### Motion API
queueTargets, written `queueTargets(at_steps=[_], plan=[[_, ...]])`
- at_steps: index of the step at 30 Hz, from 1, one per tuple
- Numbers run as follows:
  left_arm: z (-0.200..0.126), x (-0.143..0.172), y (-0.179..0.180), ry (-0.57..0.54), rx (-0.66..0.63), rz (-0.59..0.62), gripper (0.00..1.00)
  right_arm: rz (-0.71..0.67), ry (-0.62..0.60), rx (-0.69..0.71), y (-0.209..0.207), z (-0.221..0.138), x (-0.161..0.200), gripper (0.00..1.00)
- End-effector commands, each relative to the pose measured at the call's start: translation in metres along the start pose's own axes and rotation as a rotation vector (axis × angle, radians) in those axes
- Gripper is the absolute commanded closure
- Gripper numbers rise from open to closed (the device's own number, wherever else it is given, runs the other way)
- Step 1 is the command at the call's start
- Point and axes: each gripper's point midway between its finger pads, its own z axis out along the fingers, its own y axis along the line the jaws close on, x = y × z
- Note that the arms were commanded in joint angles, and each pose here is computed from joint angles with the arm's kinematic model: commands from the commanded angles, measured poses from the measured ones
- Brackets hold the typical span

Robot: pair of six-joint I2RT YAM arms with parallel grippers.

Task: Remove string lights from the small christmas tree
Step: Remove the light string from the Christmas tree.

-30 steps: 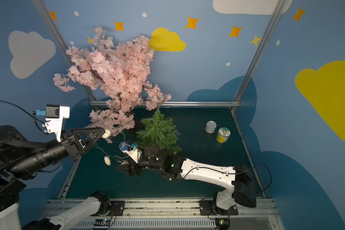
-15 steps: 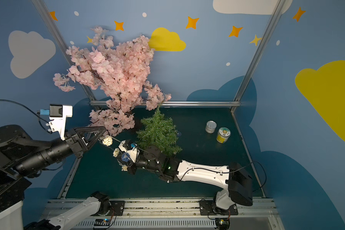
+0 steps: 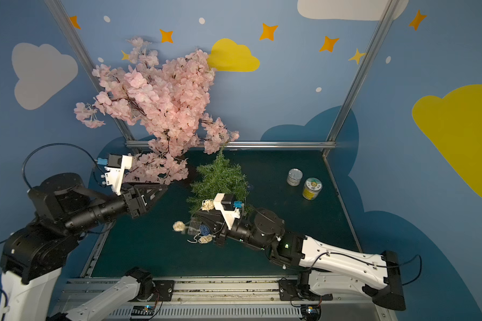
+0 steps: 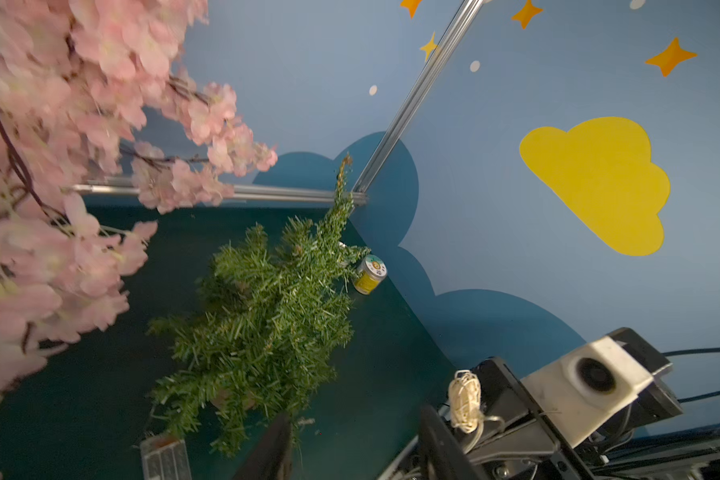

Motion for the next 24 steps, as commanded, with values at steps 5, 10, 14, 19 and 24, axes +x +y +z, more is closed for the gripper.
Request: queueTargets(at_steps=[5,10,14,19,24], plan=[[0.011,0.008,0.007,0.003,0.01,-0.013,0.13,-0.003,0.065,0.066,-0.01,-0.029,0.007,1.0],[0.017,0.017,0.017,0.023,-0.013,-0.02,0.11,-0.017,0.062,0.107,-0.016,-0.043,0.002,1.0],[0.02,0.024,0.025,0.039,-0.04,-0.02,0.1,-0.039,0.081,0.182,-0.029,-0.061,-0.002,1.0],[0.023,0.029,0.031,0.05,-0.059,-0.02,0.1,-0.066,0.096,0.332,-0.054,-0.093,-0.008,1.0],[0.03,0.033,0.036,0.064,-0.062,-0.026,0.09,-0.105,0.092,0.471,-0.077,-0.124,-0.017,1.0]])
